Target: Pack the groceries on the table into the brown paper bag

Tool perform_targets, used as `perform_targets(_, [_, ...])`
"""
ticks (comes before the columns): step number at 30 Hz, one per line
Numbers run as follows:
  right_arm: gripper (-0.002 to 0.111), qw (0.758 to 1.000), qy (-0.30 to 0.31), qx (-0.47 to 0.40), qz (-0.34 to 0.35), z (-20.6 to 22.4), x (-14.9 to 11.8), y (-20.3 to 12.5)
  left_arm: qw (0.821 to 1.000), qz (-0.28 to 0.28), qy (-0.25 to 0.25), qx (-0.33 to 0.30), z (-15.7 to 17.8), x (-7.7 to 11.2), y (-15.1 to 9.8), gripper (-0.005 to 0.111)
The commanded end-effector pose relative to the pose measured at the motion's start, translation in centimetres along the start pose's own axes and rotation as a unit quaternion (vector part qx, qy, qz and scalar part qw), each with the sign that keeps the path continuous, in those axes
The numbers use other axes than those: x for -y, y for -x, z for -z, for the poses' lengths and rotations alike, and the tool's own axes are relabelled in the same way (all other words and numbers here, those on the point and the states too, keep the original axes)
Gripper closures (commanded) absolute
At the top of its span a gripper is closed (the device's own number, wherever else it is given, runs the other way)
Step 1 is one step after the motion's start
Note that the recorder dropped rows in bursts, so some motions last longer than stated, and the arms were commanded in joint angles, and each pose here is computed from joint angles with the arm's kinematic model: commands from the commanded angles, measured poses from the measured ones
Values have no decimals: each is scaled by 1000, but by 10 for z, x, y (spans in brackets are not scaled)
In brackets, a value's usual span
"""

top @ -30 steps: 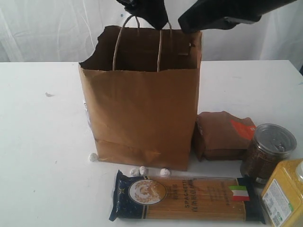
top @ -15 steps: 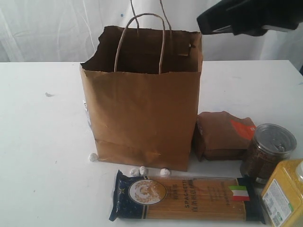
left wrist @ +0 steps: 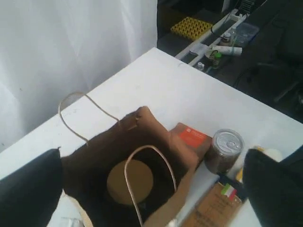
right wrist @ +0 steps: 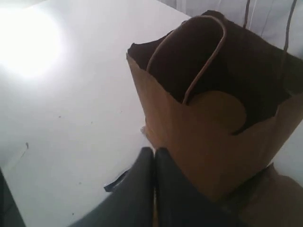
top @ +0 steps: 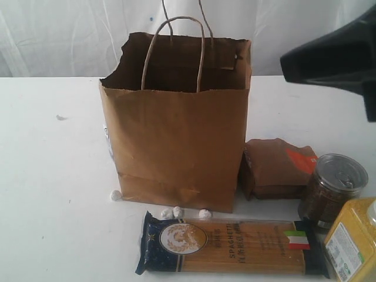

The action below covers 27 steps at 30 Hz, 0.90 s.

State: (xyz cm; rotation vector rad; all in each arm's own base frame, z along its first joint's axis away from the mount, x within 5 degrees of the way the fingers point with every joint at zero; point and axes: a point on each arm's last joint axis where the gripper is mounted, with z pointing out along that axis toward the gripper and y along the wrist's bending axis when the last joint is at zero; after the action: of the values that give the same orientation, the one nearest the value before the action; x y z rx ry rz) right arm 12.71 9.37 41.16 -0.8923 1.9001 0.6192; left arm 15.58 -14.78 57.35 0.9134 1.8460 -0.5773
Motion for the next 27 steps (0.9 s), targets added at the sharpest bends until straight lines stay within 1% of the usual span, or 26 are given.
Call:
perform_targets(1, [108, 1000, 7, -12, -18, 3, -7, -17, 995, 38, -53, -73, 14, 15, -36, 21])
perform_targets(3, [108, 1000, 13, -20, -19, 5, -10, -25, 991, 51, -83, -88, 15, 22, -48, 32])
perform_targets(4, [108, 1000, 12, -20, -20, 5, -11, -29, 988, 60, -99, -99, 16, 26, -58, 41])
perform_targets(8, [108, 1000, 3, -13, -24, 8, -16, -46, 977, 90, -127, -143, 12, 34, -90, 69])
perform_targets(10, [108, 1000, -2, -11, -27, 8, -18, -58, 971, 103, -139, -165, 9, 36, -106, 79])
perform_targets(13, [108, 999, -1, -20, -33, 7, -21, -75, 959, 126, -166, -194, 3, 42, -126, 88])
perform_targets(15, [108, 999, 1, -27, -37, 6, -23, -86, 949, 144, -189, -208, -2, 46, -136, 91])
perform_targets(19, [108, 998, 3, -38, -45, 4, -26, -103, 925, 182, -236, -235, -14, 53, -150, 91])
perform_targets(20, [108, 998, 3, -38, -46, 4, -27, -106, 923, 183, -242, -238, -16, 53, -153, 91])
perform_targets(21, [108, 998, 3, -40, -49, 4, -28, -109, 921, 181, -245, -243, -18, 53, -156, 91])
perform_targets(23, [108, 998, 3, -40, -57, 4, -29, -114, 918, 189, -222, -267, -25, 50, -167, 92])
perform_targets(24, [108, 998, 3, -38, -56, 5, -30, -114, 921, 184, -200, -279, -29, 46, -174, 98])
perform_targets(25, [108, 998, 3, -37, -55, 6, -30, -115, 923, 183, -194, -278, -31, 45, -175, 101])
perform_targets(26, [108, 998, 3, -37, -55, 6, -30, -115, 926, 163, -200, -276, -33, 44, -178, 107])
perform_targets(27, [108, 998, 2, -37, -55, 6, -30, -114, 927, 152, -206, -274, -33, 45, -178, 107])
